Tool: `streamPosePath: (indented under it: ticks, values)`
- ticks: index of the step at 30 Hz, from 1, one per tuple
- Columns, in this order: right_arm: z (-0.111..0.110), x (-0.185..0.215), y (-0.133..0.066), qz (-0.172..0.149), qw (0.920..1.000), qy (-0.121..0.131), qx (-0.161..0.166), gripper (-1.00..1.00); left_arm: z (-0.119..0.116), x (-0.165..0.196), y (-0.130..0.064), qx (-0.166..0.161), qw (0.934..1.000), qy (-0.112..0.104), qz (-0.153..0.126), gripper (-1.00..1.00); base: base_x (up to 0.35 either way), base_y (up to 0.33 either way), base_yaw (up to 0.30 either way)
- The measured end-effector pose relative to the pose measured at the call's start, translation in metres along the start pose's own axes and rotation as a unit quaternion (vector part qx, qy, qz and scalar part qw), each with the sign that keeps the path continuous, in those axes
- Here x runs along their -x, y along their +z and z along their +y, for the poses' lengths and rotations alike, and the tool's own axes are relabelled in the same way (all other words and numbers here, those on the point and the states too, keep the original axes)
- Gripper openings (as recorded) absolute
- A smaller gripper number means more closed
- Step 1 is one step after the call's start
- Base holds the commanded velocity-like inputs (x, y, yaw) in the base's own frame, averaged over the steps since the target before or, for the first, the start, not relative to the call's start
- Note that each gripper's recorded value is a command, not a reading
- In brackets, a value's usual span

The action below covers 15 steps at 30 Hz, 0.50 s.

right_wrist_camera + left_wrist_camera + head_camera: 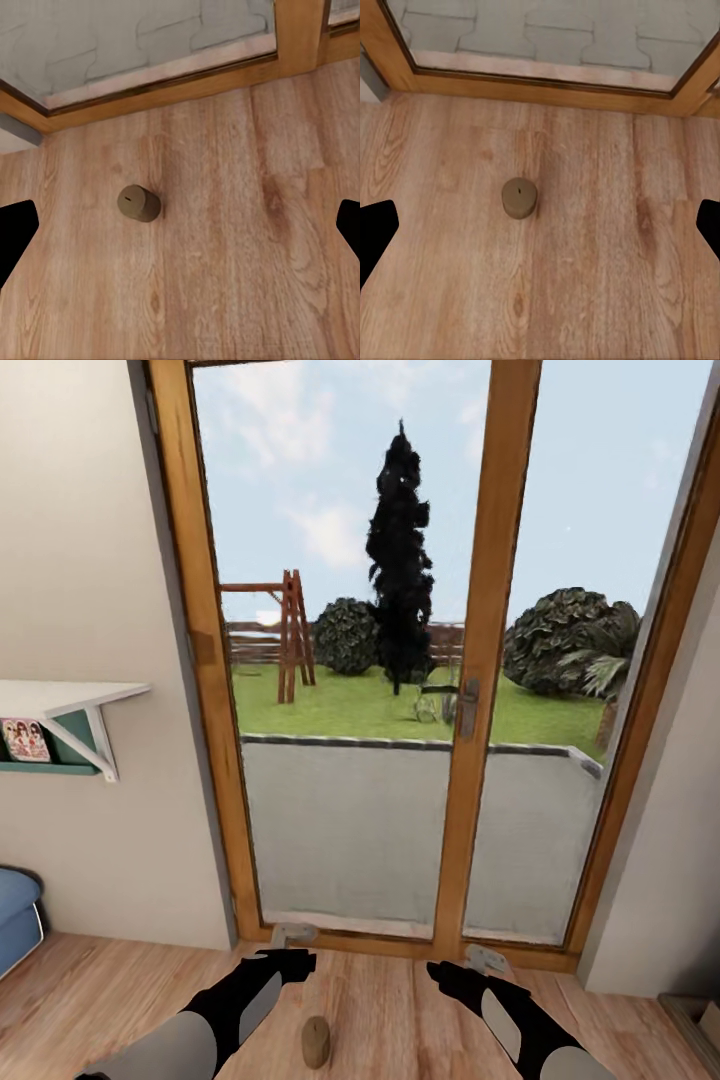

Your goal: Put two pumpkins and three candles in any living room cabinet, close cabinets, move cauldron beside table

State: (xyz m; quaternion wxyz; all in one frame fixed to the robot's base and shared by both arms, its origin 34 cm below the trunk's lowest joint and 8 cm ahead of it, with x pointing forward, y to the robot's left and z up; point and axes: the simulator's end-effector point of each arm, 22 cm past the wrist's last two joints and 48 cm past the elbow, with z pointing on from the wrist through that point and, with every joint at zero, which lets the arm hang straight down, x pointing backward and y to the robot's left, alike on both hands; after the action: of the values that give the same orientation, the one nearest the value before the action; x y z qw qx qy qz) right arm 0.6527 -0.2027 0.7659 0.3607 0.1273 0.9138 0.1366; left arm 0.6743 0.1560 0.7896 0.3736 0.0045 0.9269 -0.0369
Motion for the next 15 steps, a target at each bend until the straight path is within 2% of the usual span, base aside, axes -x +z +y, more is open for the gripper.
streamPosePath:
  ticks: [4, 7, 15]
  values:
    - [0.000, 0.000, 0.000, 0.000, 1.0000, 0.000, 0.000, 1.00, 0.000, -0.002, 0.000, 0.000, 1.0000, 0.000, 0.004, 1.00, 0.158, 0.001, 0.000]
    - [0.000, 0.000, 0.000, 0.000, 1.0000, 0.000, 0.000, 1.00, 0.002, -0.009, 0.000, 0.001, 0.9998, 0.002, 0.019, 1.00, 0.198, 0.000, 0.000]
    - [0.000, 0.000, 0.000, 0.000, 1.0000, -0.001, 0.000, 1.00, -0.004, -0.021, -0.001, -0.012, 0.9988, 0.005, 0.047, 1.00, 0.293, 0.000, 0.000]
